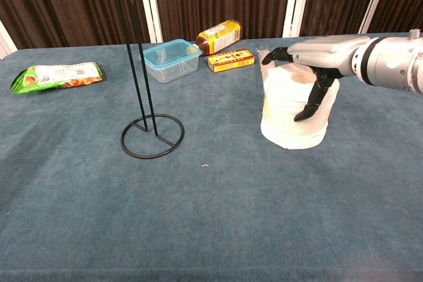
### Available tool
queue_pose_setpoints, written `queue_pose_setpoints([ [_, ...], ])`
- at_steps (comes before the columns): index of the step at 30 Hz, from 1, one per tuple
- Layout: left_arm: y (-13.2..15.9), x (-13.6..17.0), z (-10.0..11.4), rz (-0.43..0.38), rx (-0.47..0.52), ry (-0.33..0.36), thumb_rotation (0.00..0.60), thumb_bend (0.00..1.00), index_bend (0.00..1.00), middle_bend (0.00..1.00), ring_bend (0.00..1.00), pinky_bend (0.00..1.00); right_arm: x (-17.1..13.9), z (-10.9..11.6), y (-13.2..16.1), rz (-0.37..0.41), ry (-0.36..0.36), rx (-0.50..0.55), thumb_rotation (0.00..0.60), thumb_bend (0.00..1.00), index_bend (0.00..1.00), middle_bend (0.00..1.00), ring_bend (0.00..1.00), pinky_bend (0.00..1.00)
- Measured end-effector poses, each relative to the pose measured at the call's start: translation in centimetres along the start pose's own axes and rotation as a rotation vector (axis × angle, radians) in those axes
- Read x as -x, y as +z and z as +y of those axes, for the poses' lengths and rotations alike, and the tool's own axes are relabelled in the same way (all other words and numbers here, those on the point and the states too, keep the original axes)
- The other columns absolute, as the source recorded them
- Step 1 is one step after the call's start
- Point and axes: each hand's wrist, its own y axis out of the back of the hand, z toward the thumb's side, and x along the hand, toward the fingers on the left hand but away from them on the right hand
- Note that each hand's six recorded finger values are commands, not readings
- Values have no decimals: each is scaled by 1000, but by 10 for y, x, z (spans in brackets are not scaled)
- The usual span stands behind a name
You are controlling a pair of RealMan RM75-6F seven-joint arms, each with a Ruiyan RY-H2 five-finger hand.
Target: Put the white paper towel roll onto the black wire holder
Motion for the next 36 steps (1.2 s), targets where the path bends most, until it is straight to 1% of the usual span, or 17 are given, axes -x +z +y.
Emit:
queue_pose_setpoints([
  [1,0,0,0,0,0,2,600,365,0,0,0,58,0,1,0,2,-16,-5,600,193,627,479,467,578],
  [2,0,0,1,-2,-1,4,600,365,0,0,0,58,0,2,0,5,-27,-6,600,215,684,553,557,645],
  [4,1,1,2,-5,-2,8,600,367,0,0,0,57,-1,3,0,9,-46,0,600,244,757,625,641,710],
  [6,1,2,2,-5,-2,11,600,367,0,0,0,56,-2,2,-2,7,-52,-1,600,261,788,652,662,729],
  [8,1,2,3,-4,-1,15,600,365,0,0,0,55,-3,0,-5,1,-44,3,600,275,808,665,669,734],
  [10,1,3,4,-5,-1,18,600,364,0,0,0,55,-3,-2,-9,-9,-30,22,600,287,813,670,677,737],
  [12,1,4,4,-6,1,21,600,365,0,0,0,56,-4,-1,-11,-12,-31,34,600,294,817,675,684,737],
  [15,0,5,5,-6,3,24,600,365,0,0,0,56,-9,8,-11,-2,-61,53,600,294,819,682,688,737],
  [17,0,3,6,-3,5,25,600,365,0,0,0,56,-15,19,-12,8,-92,68,600,294,822,685,689,737],
  [22,0,3,5,-3,10,18,600,365,0,0,0,56,-33,55,-11,26,-169,86,600,294,822,685,689,737],
  [24,0,6,3,-4,12,11,600,364,0,0,0,56,-40,68,-8,37,-188,88,600,294,822,685,689,737],
  [27,0,4,2,-6,15,5,600,365,0,0,0,56,-51,93,4,61,-228,86,600,294,822,685,689,737],
  [30,0,2,1,-5,15,2,600,364,0,0,0,56,-62,129,21,90,-289,91,600,294,822,685,689,737],
  [31,0,2,1,-5,16,3,600,364,0,0,0,56,-66,145,28,101,-318,98,600,294,822,685,689,737],
  [34,-1,3,2,-6,16,8,600,364,0,0,0,55,-69,184,44,112,-384,112,600,294,821,685,689,737],
  [36,-2,3,3,-5,18,13,600,365,0,0,0,55,-68,204,54,116,-410,123,600,294,821,685,689,737],
])
